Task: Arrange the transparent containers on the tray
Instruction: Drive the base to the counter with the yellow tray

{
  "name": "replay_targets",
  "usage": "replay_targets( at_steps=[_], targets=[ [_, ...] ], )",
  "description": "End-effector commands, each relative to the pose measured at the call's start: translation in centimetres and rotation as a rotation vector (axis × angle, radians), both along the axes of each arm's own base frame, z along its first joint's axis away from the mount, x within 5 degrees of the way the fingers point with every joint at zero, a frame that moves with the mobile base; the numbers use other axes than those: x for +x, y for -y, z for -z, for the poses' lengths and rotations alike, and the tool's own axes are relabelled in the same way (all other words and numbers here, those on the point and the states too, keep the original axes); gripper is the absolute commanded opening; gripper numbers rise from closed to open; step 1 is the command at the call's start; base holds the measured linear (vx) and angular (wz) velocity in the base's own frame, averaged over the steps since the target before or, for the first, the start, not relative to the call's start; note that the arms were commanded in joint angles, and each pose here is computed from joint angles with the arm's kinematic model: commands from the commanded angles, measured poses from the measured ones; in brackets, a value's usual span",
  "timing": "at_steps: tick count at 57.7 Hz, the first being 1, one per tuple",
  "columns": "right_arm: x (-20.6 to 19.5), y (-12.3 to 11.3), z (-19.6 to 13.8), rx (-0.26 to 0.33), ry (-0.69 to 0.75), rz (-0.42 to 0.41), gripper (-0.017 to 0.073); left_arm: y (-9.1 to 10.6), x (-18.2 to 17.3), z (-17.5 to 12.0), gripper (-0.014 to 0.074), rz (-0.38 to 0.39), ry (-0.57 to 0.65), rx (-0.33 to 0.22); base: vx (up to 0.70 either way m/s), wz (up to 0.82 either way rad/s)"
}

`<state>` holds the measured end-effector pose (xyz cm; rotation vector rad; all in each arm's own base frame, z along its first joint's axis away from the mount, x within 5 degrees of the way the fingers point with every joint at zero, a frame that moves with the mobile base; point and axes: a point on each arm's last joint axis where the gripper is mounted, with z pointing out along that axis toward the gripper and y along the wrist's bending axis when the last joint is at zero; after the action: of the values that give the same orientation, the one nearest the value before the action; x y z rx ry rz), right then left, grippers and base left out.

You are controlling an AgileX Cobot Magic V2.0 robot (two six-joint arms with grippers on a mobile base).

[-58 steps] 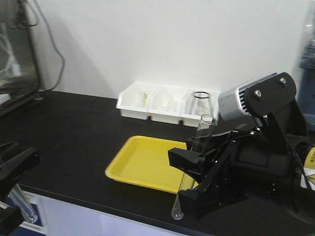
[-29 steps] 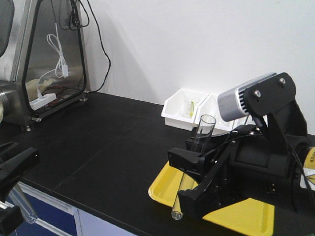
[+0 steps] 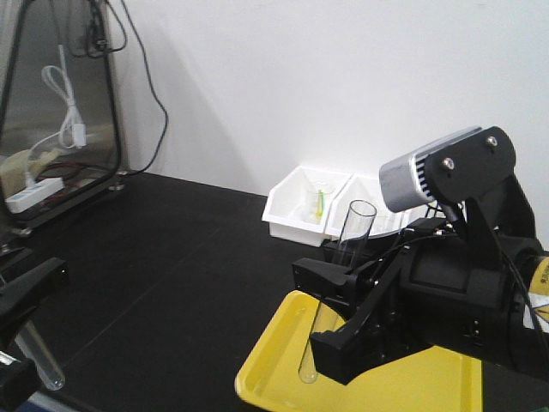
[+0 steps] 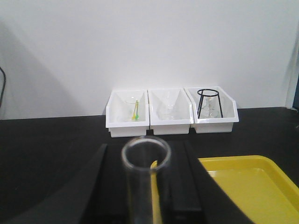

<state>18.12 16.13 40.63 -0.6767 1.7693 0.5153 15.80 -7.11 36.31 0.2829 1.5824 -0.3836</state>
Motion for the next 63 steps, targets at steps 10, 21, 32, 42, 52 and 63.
replay_targets(
  at_steps=[10, 21, 32, 42, 52, 63],
  targets=[
    [-0.38, 0.42, -2.47, 0.086, 0.112, 0.004, -0.0002, 0.04, -0.35, -2.21, 0.003, 0.015, 0.112, -0.066, 0.18, -0.29],
    [-0.38, 0.42, -2.47, 0.086, 0.112, 0.004, -0.0002, 0.04, -0.35, -2.21, 0.003, 0.015, 0.112, -0.066, 0.16, -0.37],
    [-0.38, 0.42, -2.48, 0.087, 0.113, 0.004, -0.0002, 0.04, -0.35, -2.21, 0.003, 0.015, 0.112, -0.066, 0.14, -0.4],
    [-0.38, 0.42, -2.5, 0.088, 0.114, 0.004, -0.0002, 0.04, -0.35, -2.21, 0.003, 0.015, 0.112, -0.066, 0.12, -0.39],
    [-0.38, 0.42, -2.5, 0.088, 0.114, 0.004, -0.0002, 0.04, -0.35, -2.21, 0.003, 0.015, 0.112, -0.066, 0.1, -0.37],
    [-0.38, 0.42, -2.5, 0.088, 0.114, 0.004, -0.0002, 0.04, -0.35, -2.21, 0.003, 0.015, 0.112, -0.066, 0.07, -0.29]
  ],
)
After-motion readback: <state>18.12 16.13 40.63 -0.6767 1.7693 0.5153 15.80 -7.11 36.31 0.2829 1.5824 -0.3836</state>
